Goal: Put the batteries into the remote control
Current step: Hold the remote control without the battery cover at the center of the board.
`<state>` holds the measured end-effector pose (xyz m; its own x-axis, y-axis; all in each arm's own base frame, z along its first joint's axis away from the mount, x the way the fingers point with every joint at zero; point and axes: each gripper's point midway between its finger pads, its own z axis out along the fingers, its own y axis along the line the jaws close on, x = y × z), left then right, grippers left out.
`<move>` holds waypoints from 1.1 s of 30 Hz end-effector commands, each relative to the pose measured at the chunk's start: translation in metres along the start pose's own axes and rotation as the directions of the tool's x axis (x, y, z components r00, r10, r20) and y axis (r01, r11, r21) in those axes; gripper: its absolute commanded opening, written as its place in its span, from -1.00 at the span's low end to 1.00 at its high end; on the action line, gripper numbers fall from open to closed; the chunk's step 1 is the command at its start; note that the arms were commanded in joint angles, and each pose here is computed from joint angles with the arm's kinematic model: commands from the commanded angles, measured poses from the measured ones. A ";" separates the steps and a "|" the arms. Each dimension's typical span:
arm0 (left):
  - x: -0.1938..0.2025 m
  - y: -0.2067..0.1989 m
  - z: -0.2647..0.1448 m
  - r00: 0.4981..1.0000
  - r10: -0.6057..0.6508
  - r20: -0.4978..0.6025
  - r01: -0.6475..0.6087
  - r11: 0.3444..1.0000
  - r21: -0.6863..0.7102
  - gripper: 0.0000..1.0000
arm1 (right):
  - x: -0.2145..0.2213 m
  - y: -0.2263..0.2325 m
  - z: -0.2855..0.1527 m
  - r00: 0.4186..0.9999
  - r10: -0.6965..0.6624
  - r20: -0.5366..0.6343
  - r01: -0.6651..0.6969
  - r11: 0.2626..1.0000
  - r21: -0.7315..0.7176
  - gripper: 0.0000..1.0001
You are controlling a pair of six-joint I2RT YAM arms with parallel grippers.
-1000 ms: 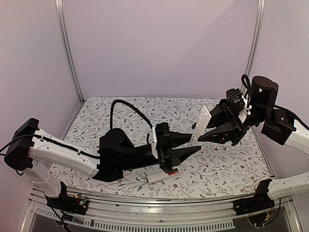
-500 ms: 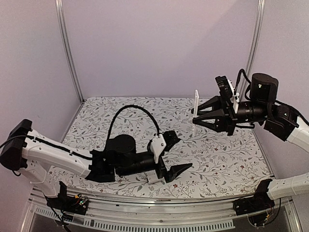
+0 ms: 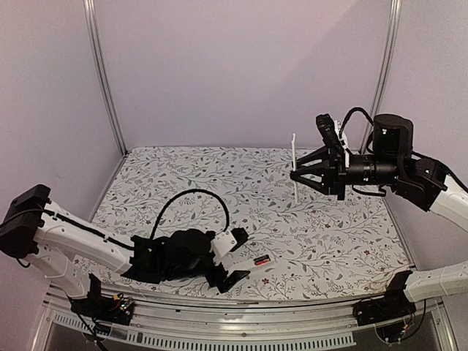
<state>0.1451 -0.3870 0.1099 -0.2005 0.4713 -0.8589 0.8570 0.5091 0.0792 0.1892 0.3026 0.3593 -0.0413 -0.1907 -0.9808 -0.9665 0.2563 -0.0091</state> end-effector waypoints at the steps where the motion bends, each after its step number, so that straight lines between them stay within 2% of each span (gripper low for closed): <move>1: 0.038 0.018 0.013 0.993 -0.045 -0.107 0.044 0.999 -0.011 0.99 | 0.022 -0.004 0.001 0.998 0.036 -0.058 -0.035 0.999 0.024 -0.79; 8: 0.061 0.008 0.035 0.987 -0.022 -0.158 0.030 0.999 0.045 1.00 | 0.031 -0.003 -0.005 0.998 0.035 -0.061 -0.032 0.999 0.043 -0.80; 12: 0.079 0.009 0.045 0.978 -0.011 -0.206 0.018 0.999 0.029 0.97 | 0.035 0.001 -0.005 0.998 0.030 -0.054 -0.028 0.999 0.026 -0.80; 16: 0.081 0.007 0.058 0.972 0.023 -0.234 -0.017 0.999 0.029 0.65 | 0.037 0.003 -0.005 0.999 0.021 -0.048 -0.020 1.000 0.014 -0.80; 19: 0.083 -0.005 0.061 0.968 0.069 -0.240 -0.045 0.994 0.101 0.45 | 0.039 0.001 -0.003 0.998 0.019 -0.055 -0.018 1.000 0.021 -0.81; 23: 0.092 -0.006 0.058 0.961 0.117 -0.250 -0.084 0.987 0.139 -0.07 | 0.041 0.004 -0.002 0.998 0.014 -0.060 -0.014 1.000 0.002 -0.81; 26: 0.096 -0.007 0.056 0.954 0.130 -0.270 -0.086 0.982 0.168 -0.35 | 0.041 0.004 -0.003 0.998 0.015 -0.063 -0.015 1.000 0.006 -0.82; 28: 0.096 -0.005 0.056 0.951 0.141 -0.274 -0.100 0.982 0.158 -0.42 | 0.041 0.001 -0.003 0.998 0.019 -0.067 -0.018 1.000 0.020 -0.85; 33: 0.089 -0.011 0.056 0.945 0.197 -0.260 -0.145 0.968 0.206 -0.46 | 0.038 0.003 -0.004 0.997 0.020 -0.070 -0.019 1.000 0.013 -0.86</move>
<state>0.1506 -0.3965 0.0131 -0.1839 0.6781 -0.7116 0.9327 0.3488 0.0913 0.1841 0.2930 0.3213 -0.0771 -0.2449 -0.9665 -0.9615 0.2747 0.0071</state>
